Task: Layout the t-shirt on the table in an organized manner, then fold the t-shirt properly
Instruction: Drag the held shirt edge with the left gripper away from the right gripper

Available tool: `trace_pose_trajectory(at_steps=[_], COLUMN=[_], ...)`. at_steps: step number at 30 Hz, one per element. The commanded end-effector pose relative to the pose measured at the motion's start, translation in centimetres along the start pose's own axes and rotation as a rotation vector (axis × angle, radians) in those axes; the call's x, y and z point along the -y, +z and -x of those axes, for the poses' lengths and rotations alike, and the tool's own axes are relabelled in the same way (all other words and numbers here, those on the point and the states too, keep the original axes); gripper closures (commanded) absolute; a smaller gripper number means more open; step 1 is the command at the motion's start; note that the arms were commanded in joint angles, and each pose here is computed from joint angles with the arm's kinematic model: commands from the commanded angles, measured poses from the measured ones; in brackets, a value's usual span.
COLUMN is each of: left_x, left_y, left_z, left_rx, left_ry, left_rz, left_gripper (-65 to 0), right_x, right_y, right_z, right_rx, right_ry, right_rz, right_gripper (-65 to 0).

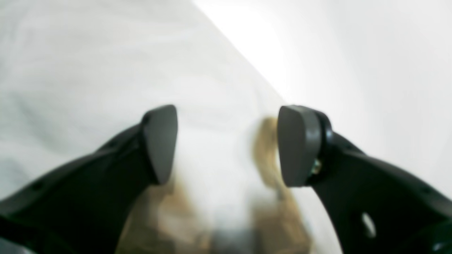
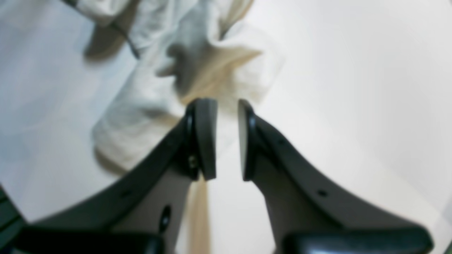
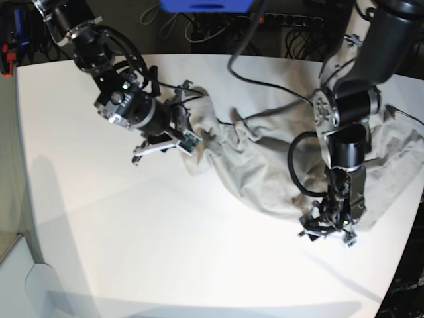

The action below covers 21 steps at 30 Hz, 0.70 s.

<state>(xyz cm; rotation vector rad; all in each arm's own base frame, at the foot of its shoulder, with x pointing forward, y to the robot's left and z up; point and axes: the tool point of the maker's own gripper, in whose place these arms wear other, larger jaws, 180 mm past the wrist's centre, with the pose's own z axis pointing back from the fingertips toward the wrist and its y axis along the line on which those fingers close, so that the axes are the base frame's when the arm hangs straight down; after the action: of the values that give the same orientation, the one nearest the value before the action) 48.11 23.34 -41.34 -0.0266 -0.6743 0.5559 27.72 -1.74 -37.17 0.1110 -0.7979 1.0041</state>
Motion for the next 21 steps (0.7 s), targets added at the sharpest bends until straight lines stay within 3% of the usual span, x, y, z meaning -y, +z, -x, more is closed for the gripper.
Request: trace_pose_trajectory(at_steps=[1, 5, 7, 12, 15, 21], left_x=[0.7, 0.6, 0.4, -0.2, -0.4, 1.6], left_y=[0.5, 0.2, 0.0, -0.6, -0.6, 0.8], left_z=[-2.1, -1.2, -0.5, 1.4, 1.6, -0.3], left_rx=[0.043, 0.023, 0.005, -0.047, -0.049, -0.027], left_ry=[-0.009, -0.029, -0.030, -0.026, -0.024, -0.016], left_rz=[0.001, -0.007, -0.012, -0.025, -0.025, 0.021], left_gripper=[-43.2, -42.6, -37.1, -0.2, -2.6, -0.5], right_x=[0.4, 0.2, 0.2, 0.2, 0.2, 0.1], right_y=[0.4, 0.4, 0.4, 0.4, 0.4, 0.4], right_z=[-1.3, -1.2, -1.2, -1.1, -1.1, -1.1], right_rx=[0.050, 0.046, 0.046, 0.045, 0.044, 0.044], right_ry=[0.008, 0.005, 0.005, 0.006, 0.005, 0.004], right_rz=[0.006, 0.002, 0.002, 0.003, 0.001, 0.001], right_gripper=[-9.4, -9.4, -9.4, -9.4, -9.4, -9.4])
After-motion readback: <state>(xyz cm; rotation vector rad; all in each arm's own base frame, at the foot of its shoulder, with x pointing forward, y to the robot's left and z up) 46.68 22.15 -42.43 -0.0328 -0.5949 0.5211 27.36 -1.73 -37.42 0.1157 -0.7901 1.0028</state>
